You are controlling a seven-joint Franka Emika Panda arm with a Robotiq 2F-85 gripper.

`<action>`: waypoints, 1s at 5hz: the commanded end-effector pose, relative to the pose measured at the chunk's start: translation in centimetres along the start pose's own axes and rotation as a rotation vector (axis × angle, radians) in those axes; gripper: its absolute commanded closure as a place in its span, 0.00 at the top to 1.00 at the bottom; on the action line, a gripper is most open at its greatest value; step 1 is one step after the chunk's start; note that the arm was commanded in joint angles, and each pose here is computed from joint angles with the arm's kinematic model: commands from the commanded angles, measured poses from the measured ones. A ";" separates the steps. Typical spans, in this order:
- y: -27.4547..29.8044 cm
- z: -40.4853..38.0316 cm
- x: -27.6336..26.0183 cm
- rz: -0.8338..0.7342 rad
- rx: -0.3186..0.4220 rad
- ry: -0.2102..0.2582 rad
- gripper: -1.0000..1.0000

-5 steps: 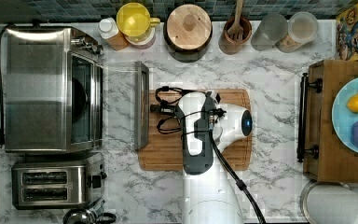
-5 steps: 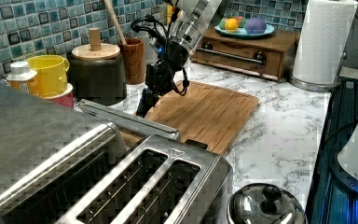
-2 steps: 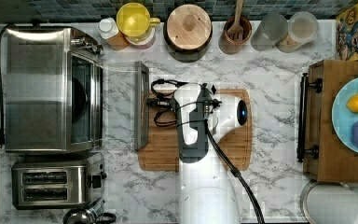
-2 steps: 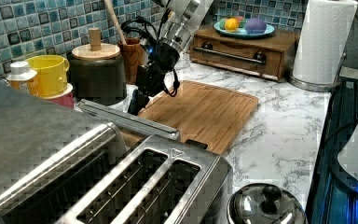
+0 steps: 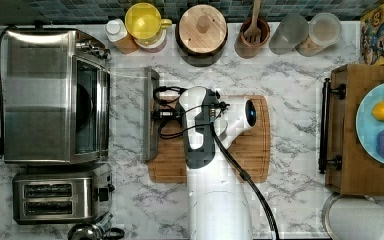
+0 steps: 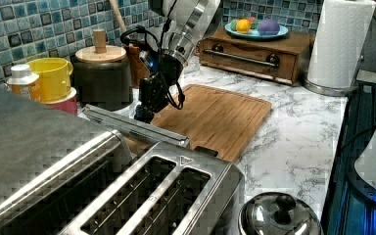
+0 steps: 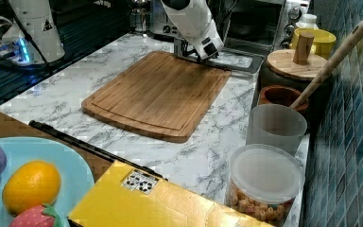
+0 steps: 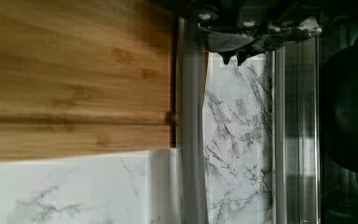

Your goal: Close the oven.

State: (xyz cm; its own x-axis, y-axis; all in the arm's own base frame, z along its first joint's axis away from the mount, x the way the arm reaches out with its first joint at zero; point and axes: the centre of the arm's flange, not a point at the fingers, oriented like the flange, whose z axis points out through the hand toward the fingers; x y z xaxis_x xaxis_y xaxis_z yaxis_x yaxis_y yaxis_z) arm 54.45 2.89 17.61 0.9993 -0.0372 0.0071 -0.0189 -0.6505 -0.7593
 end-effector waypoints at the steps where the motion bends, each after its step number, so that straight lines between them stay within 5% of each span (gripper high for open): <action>1: -8.3 0.8 4.6 -0.129 0.043 -0.061 0.00; 2: -8.9 3.0 4.6 -0.134 0.071 -0.111 0.00; 5: -14.3 1.0 4.3 -0.145 0.112 -0.020 0.00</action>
State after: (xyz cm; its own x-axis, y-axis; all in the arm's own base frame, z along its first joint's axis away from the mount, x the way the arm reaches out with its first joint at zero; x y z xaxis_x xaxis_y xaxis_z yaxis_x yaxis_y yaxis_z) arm 54.51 3.43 17.42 0.9984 0.0450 -0.0352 0.0031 -0.6578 -0.7532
